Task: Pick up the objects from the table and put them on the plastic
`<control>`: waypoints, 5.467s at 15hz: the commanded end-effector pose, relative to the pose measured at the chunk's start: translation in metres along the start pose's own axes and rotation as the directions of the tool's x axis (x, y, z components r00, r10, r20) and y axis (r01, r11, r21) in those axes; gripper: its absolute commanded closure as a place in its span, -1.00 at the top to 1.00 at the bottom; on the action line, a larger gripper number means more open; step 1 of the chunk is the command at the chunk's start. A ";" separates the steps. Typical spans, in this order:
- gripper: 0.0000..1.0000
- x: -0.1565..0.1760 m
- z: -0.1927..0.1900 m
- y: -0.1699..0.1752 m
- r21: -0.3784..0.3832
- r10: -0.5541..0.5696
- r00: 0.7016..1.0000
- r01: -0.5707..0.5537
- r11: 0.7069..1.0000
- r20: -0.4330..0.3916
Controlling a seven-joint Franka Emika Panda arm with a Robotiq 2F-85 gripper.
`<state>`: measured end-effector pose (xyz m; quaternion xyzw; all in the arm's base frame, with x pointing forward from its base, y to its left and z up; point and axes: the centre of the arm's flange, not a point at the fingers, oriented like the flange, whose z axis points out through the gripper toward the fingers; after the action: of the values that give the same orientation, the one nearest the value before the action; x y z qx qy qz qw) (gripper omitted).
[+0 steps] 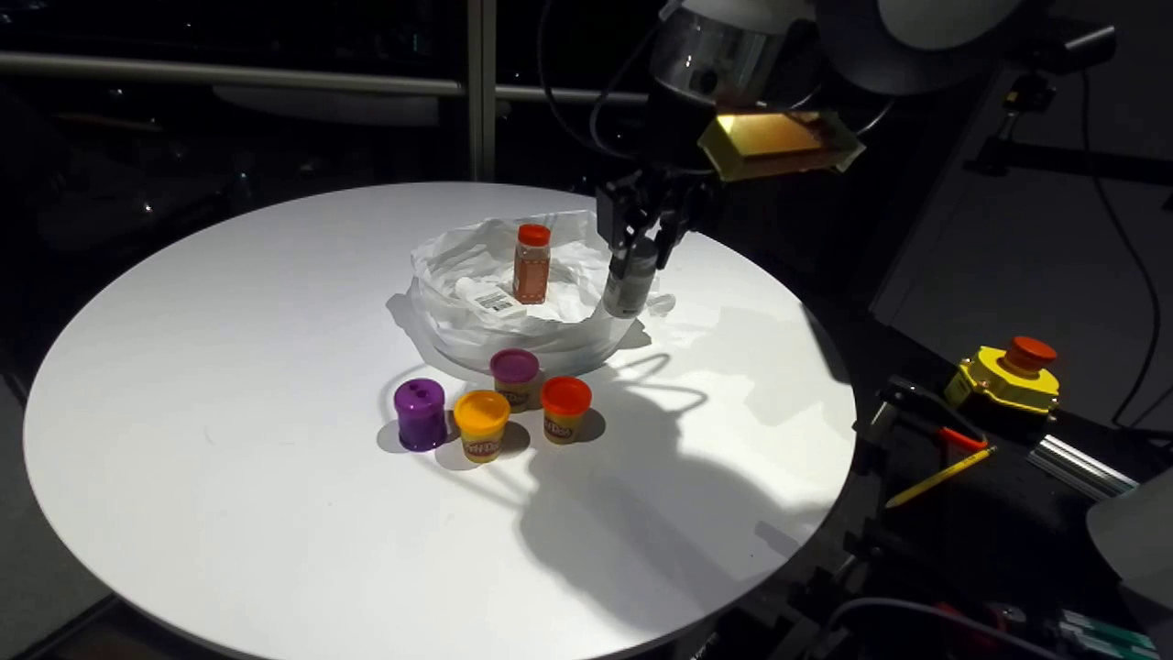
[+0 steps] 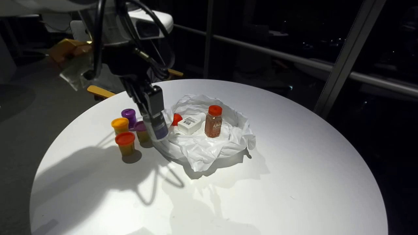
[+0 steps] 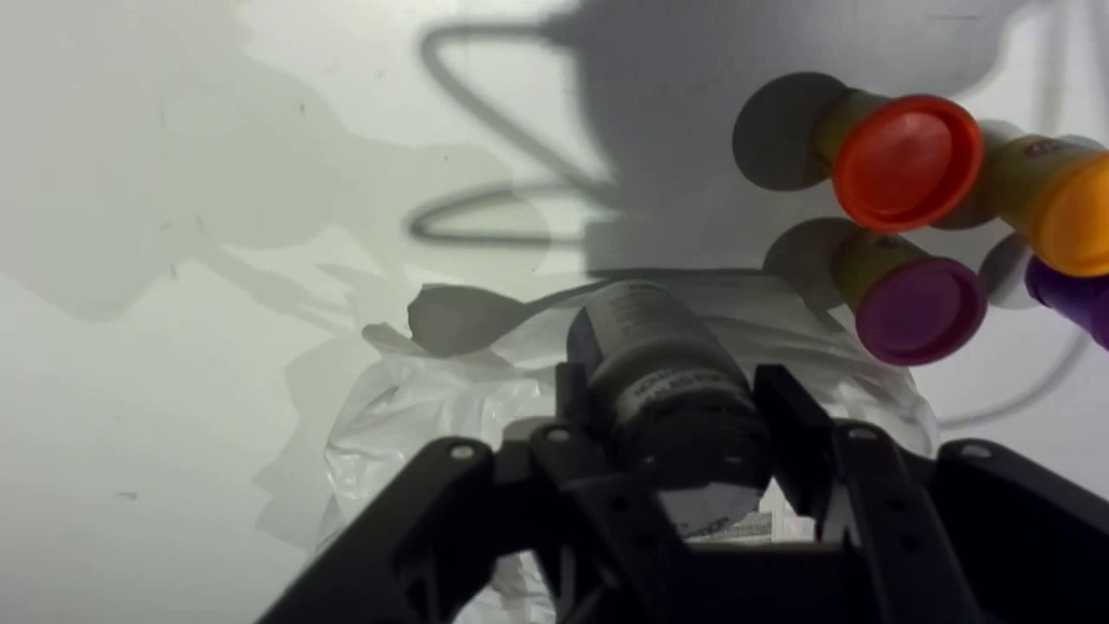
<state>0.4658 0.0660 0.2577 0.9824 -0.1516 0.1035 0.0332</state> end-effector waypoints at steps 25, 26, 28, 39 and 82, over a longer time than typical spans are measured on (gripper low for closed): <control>1.00 0.122 0.061 0.057 0.055 0.205 0.976 -0.201 0.978 -0.070; 1.00 0.115 0.043 0.053 0.045 0.205 0.976 -0.202 0.978 -0.068; 1.00 0.098 0.016 0.041 0.049 0.191 0.979 -0.188 0.981 -0.071; 1.00 -0.018 0.034 -0.106 0.001 -0.040 0.996 0.040 0.999 0.083; -0.52 0.111 0.104 -0.034 -0.031 0.217 0.975 -0.216 0.976 0.053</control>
<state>0.5729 0.0613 0.2015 0.9625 -0.2545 0.0754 0.0554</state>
